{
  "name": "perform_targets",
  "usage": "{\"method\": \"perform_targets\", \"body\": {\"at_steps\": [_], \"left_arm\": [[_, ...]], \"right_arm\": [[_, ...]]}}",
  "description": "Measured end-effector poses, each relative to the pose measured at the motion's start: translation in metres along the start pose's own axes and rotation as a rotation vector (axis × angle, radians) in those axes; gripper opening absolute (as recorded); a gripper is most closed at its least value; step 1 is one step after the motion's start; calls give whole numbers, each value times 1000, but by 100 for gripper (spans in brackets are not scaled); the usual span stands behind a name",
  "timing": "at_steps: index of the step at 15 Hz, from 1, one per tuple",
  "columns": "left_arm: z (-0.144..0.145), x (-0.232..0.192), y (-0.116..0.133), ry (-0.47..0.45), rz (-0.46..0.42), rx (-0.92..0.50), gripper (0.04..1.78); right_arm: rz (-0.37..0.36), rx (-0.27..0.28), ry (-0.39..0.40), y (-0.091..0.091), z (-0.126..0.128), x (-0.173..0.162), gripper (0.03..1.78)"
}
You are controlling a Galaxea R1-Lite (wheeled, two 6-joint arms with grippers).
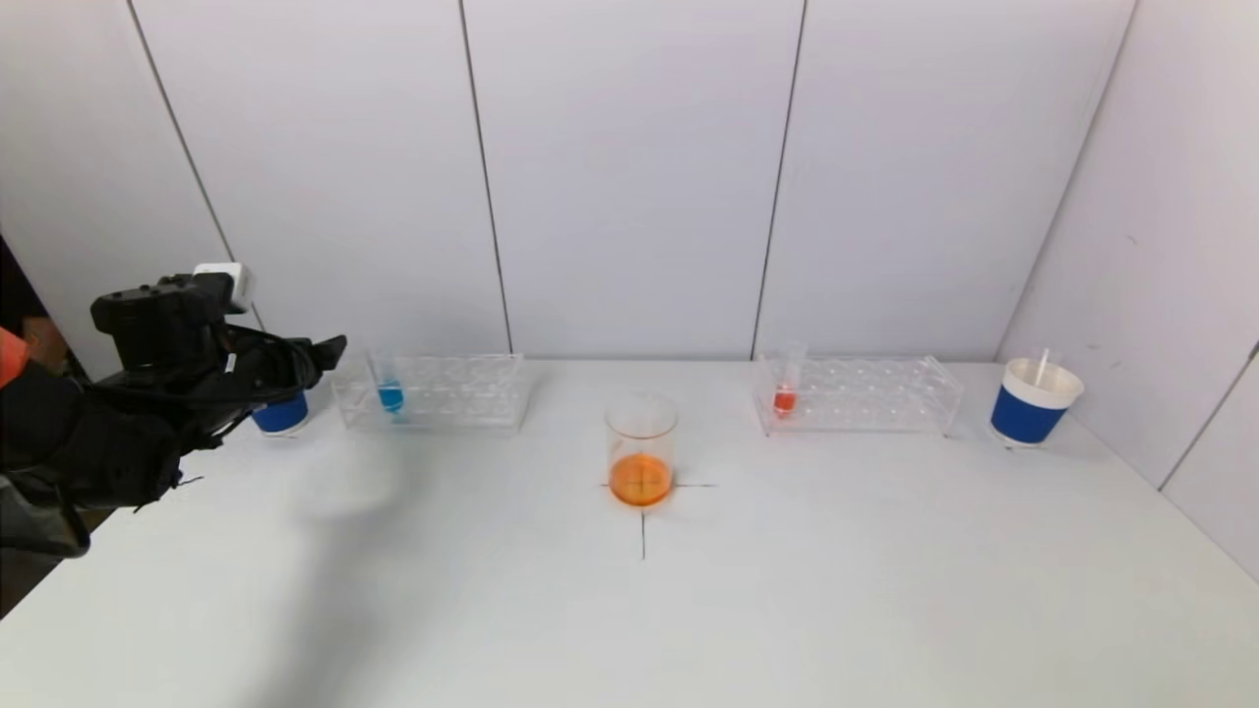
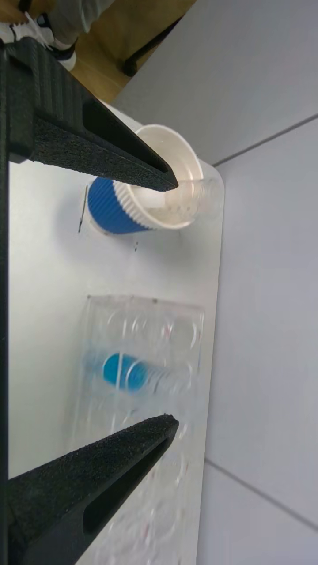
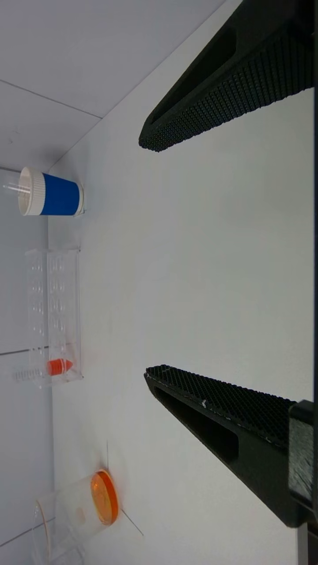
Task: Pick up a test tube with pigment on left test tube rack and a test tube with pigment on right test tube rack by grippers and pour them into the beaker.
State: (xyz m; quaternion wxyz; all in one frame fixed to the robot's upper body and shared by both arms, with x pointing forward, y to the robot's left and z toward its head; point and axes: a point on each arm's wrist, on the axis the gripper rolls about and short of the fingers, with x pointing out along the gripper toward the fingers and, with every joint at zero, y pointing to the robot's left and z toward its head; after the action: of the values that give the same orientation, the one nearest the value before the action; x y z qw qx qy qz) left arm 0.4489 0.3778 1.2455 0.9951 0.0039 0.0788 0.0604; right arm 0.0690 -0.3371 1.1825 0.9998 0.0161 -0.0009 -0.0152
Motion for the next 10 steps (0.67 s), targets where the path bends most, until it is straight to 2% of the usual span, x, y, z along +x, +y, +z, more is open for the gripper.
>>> {"method": "perform_targets", "body": {"at_steps": [5, 10], "left_arm": [[5, -75, -32, 0, -100, -4, 176], [11, -148, -28, -56, -111, -2, 176]], "right_arm": [[0, 0, 0, 0, 0, 0, 176], [0, 0, 0, 0, 0, 0, 176]]}}
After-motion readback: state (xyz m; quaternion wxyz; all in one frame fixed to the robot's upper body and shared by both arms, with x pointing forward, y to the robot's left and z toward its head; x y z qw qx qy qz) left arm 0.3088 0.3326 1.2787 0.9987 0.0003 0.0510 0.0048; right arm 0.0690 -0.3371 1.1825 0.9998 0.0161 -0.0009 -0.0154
